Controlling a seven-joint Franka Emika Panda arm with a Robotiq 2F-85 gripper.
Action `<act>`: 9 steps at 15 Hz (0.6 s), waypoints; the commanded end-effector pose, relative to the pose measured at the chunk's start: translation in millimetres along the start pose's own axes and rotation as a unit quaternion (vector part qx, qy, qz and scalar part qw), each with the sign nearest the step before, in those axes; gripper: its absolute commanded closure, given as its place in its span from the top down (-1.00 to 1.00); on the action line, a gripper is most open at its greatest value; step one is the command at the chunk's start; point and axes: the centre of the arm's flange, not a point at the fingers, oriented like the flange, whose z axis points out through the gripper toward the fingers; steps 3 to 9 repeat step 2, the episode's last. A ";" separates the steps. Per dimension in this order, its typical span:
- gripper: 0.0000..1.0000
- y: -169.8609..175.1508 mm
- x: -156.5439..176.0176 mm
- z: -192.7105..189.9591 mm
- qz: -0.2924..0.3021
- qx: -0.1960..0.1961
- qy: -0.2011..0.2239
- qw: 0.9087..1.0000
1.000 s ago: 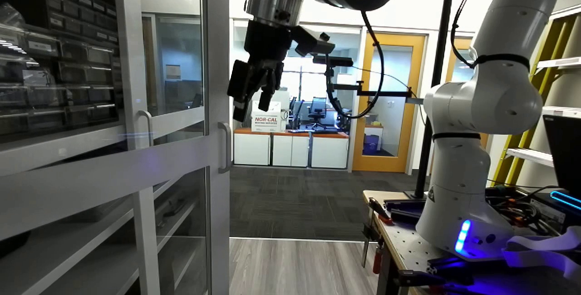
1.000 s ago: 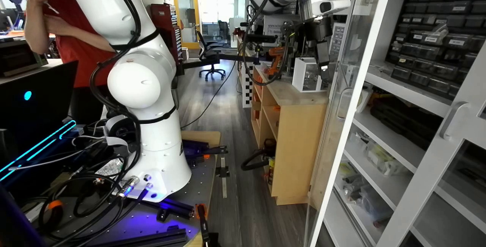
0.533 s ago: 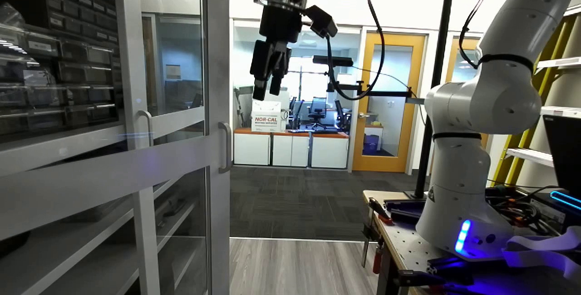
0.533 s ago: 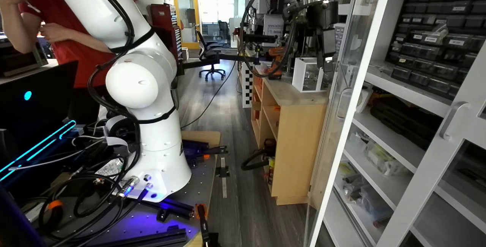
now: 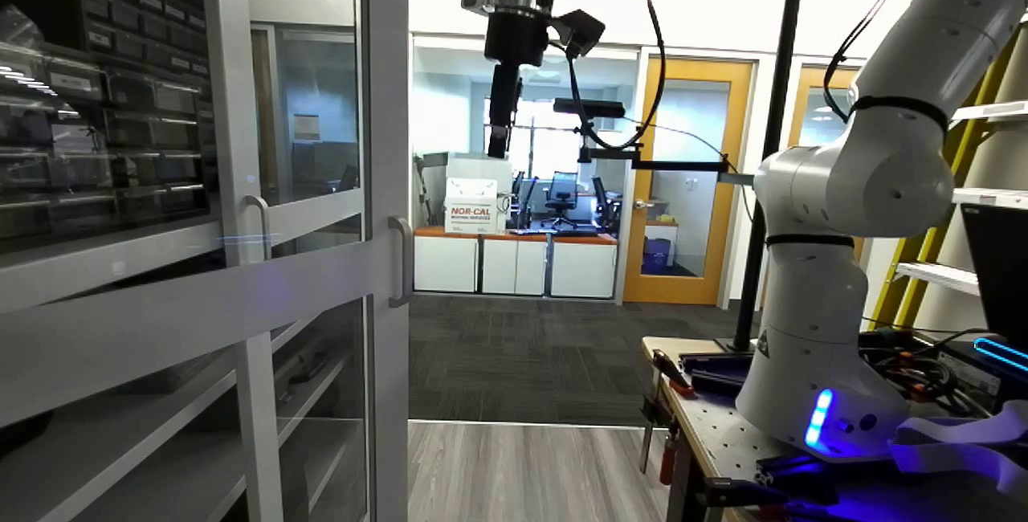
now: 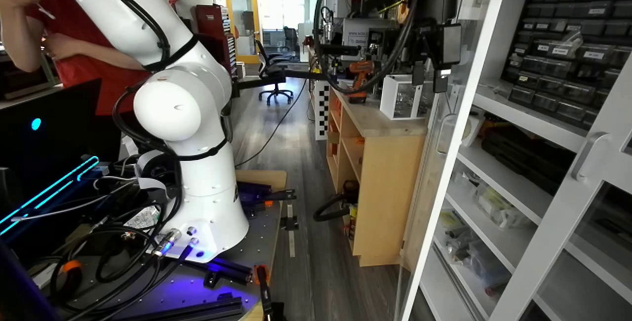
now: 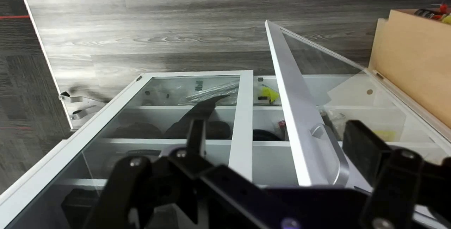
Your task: Open the cabinet drawer.
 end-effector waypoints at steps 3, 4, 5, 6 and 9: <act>1.00 3.1 0.0 -0.1 -0.003 0.000 -0.001 1.000; 1.00 3.1 0.0 -0.1 -0.003 0.000 -0.001 1.000; 1.00 3.1 0.0 -0.1 -0.003 0.000 -0.001 1.000; 1.00 3.1 0.0 -0.1 -0.003 0.000 -0.001 1.000; 1.00 3.1 0.0 -0.1 -0.003 0.000 -0.001 1.000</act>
